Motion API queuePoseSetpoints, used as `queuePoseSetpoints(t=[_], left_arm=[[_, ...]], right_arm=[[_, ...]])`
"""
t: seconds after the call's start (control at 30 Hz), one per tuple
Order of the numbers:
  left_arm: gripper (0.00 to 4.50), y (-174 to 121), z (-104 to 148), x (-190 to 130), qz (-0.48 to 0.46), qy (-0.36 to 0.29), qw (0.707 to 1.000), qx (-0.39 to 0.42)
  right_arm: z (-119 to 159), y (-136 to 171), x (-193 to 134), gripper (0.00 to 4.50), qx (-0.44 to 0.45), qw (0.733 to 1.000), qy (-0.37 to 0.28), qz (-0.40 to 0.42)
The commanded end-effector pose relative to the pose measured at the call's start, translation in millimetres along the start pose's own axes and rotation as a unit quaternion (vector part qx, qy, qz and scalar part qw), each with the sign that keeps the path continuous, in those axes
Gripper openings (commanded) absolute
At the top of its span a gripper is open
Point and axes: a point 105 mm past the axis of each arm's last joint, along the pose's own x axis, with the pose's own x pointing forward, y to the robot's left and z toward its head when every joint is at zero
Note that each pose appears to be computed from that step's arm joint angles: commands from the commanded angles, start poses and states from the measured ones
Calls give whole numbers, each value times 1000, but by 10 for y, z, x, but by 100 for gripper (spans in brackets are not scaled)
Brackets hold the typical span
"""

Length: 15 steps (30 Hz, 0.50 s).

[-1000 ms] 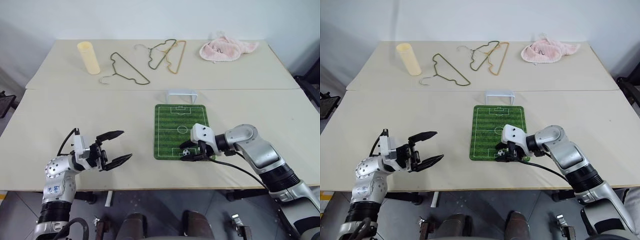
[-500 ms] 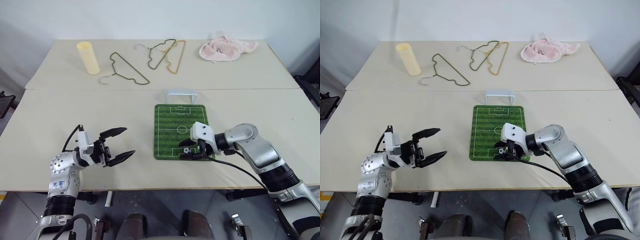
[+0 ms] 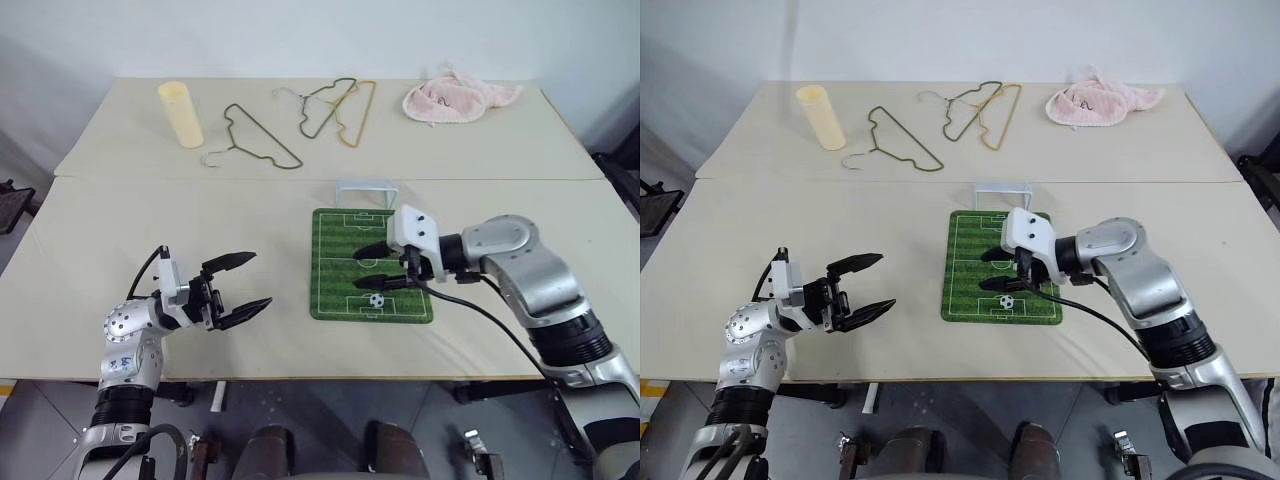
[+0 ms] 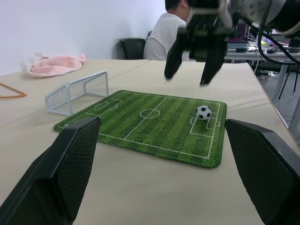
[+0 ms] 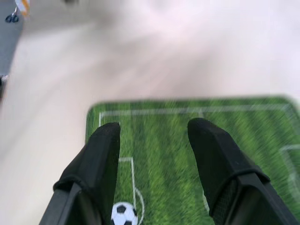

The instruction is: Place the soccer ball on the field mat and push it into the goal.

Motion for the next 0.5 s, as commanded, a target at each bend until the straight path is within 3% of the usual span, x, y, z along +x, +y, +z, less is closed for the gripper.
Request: queuePoseSetpoints(t=[0.03, 0.13, 0.17, 0.5], left_arm=[[450, 4, 43, 16, -10, -4, 1000, 12], [450, 7, 45, 15, -15, -3, 1000, 12], [450, 11, 50, 17, -16, -3, 1000, 12], [450, 33, 83, 36, -30, -2, 999, 12]], right_arm=[[-4, 179, -129, 127, -8, 1000, -8, 11], [-111, 327, -157, 17, 3, 1000, 4, 25], [-140, 369, -159, 2, 7, 1000, 6, 30], [-492, 437, 39, 2, 42, 998, 13, 45]])
